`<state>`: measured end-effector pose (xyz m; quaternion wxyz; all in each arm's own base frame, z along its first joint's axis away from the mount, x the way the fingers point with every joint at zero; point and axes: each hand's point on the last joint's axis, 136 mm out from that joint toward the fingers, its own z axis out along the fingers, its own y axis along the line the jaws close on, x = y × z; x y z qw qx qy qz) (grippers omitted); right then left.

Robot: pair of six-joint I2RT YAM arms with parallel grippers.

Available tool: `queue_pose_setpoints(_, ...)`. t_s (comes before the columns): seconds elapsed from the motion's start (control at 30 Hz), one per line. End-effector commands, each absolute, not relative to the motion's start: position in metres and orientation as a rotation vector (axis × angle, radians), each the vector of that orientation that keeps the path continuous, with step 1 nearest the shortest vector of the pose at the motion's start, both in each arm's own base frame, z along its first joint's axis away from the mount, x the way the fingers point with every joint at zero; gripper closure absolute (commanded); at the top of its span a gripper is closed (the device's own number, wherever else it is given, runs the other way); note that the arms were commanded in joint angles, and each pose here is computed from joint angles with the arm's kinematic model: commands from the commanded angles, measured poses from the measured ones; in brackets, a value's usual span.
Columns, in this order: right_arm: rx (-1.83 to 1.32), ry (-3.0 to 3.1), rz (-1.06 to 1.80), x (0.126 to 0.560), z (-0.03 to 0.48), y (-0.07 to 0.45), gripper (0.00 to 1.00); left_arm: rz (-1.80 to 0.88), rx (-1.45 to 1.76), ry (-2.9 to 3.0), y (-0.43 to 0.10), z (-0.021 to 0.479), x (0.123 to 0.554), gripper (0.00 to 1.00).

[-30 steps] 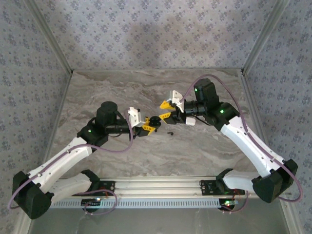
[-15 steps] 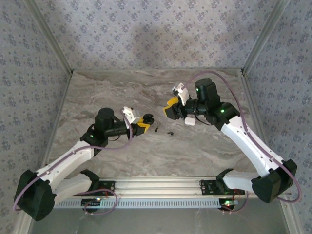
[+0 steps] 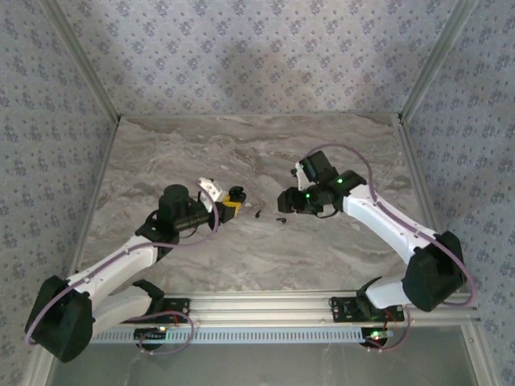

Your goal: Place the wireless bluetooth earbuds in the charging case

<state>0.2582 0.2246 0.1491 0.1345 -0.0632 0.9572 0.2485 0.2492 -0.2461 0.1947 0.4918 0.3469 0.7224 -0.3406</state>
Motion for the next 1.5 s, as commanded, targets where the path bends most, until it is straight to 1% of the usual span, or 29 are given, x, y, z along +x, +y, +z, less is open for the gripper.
queue_pose_setpoints(0.0, 0.061, 2.885, 0.635, 0.253, 0.121, 0.215, 0.48, -0.816, 0.813, 1.731, -0.246, 0.202, 0.257, 0.88)
queue_pose_setpoints(0.17, 0.095, 2.997, 0.571, 0.255, 0.091, 0.217, 0.47, -0.812, 0.811, 1.733, -0.245, 0.202, 0.259, 0.88)
queue_pose_setpoints(0.33, 0.148, 3.06, 0.588, 0.26, 0.066, 0.229, 0.46, -0.802, 0.8, 1.736, -0.241, 0.203, 0.261, 0.88)
queue_pose_setpoints(0.5, 0.178, 3.077, 0.611, 0.269, 0.052, 0.238, 0.46, -0.801, 0.793, 1.735, -0.24, 0.205, 0.263, 0.88)
queue_pose_setpoints(0.73, 0.208, 3.089, 0.614, 0.28, 0.038, 0.245, 0.49, -0.797, 0.782, 1.74, -0.237, 0.206, 0.264, 0.88)
queue_pose_setpoints(1.07, 0.221, 3.064, 0.604, 0.297, 0.029, 0.246, 0.52, -0.787, 0.772, 1.747, -0.233, 0.205, 0.266, 0.88)
queue_pose_setpoints(1.1, 0.213, 3.035, 0.625, 0.307, 0.037, 0.251, 0.52, -0.785, 0.771, 1.75, -0.233, 0.204, 0.267, 0.88)
queue_pose_setpoints(1.27, 0.207, 3.013, 0.623, 0.319, 0.036, 0.252, 0.53, -0.78, 0.77, 1.753, -0.232, 0.204, 0.267, 0.88)
queue_pose_setpoints(1.47, 0.177, 3.007, 0.617, 0.323, 0.046, 0.253, 0.53, -0.778, 0.766, 1.751, -0.232, 0.205, 0.268, 0.88)
